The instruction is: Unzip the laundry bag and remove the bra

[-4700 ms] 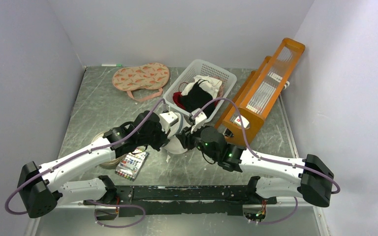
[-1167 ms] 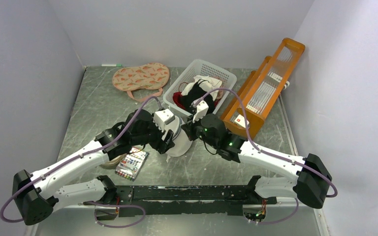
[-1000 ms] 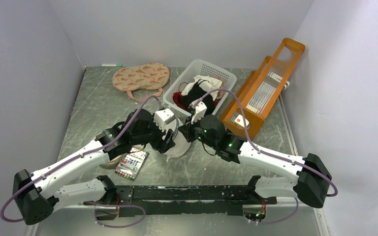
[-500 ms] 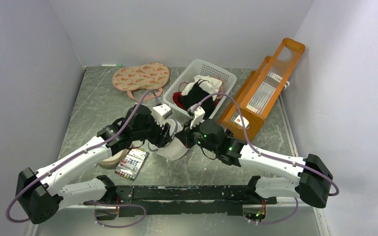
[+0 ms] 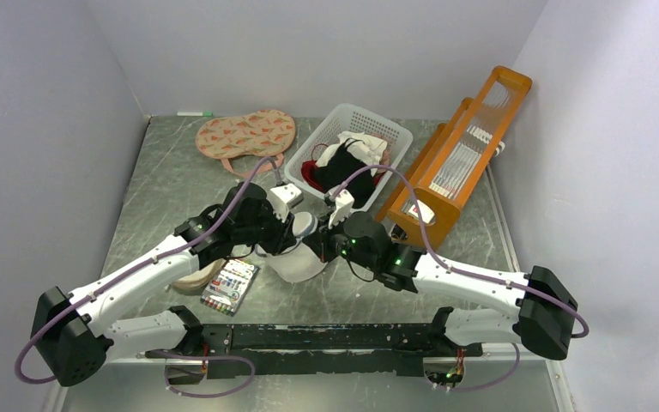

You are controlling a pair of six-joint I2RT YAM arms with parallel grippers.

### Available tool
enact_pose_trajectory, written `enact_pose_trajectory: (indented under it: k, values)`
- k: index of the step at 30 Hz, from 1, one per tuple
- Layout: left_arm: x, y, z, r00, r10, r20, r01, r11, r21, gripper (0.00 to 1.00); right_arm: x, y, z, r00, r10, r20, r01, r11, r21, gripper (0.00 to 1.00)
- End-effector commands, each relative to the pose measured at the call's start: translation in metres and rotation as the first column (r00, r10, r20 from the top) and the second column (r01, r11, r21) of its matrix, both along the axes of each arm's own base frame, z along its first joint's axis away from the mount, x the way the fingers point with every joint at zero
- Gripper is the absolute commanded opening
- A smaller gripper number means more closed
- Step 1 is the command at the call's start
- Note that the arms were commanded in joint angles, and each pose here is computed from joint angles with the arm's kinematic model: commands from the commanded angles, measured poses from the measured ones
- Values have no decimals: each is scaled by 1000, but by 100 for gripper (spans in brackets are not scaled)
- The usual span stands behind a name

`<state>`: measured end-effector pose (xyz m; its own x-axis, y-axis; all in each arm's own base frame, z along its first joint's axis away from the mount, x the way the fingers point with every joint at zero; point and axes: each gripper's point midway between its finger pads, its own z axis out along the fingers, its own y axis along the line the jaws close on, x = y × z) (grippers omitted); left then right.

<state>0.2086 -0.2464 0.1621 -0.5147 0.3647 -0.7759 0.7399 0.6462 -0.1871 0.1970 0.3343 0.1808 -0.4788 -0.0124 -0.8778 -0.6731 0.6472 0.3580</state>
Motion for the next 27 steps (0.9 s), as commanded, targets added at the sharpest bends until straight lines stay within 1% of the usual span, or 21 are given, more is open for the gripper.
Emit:
enact_pose_trajectory:
  k: [1,2,6,8,12,15,18,21,25,27]
  values:
    - [3,-3,14,999,-16,36,17,999,-34,29,15,-12,-13,994,-109,-9,108,992,-71,0]
    - [3,-4,14,999,-17,37,18,999,-35,24,17,-12,-13,994,-110,-5,109,991,-81,0]
    - [2,-4,14,999,-21,35,22,999,-36,9,25,-12,-9,992,-127,17,128,985,-112,0]
    - [2,-3,16,999,-19,40,21,999,-39,7,35,-21,-11,984,-176,18,177,975,-135,0]
    - [2,-1,18,999,-12,49,15,999,-43,7,61,-45,-22,966,-256,-26,248,953,-171,0]
    - [3,-1,20,998,-7,56,10,999,-45,7,76,-57,-30,961,-268,-65,253,951,-177,0]
    - [3,0,19,999,-1,54,3,999,-38,7,76,-53,-27,975,-218,-50,206,961,-186,0]
    - [5,2,16,999,10,53,-9,1000,-25,7,68,-42,-15,989,-140,-39,134,982,-136,0]
    - [6,2,13,999,9,46,-9,1000,-10,21,55,-32,1,997,-74,-21,72,995,-65,0]
    - [6,2,11,999,6,39,-6,1000,-8,23,50,-27,6,999,-52,-17,51,998,-49,0]
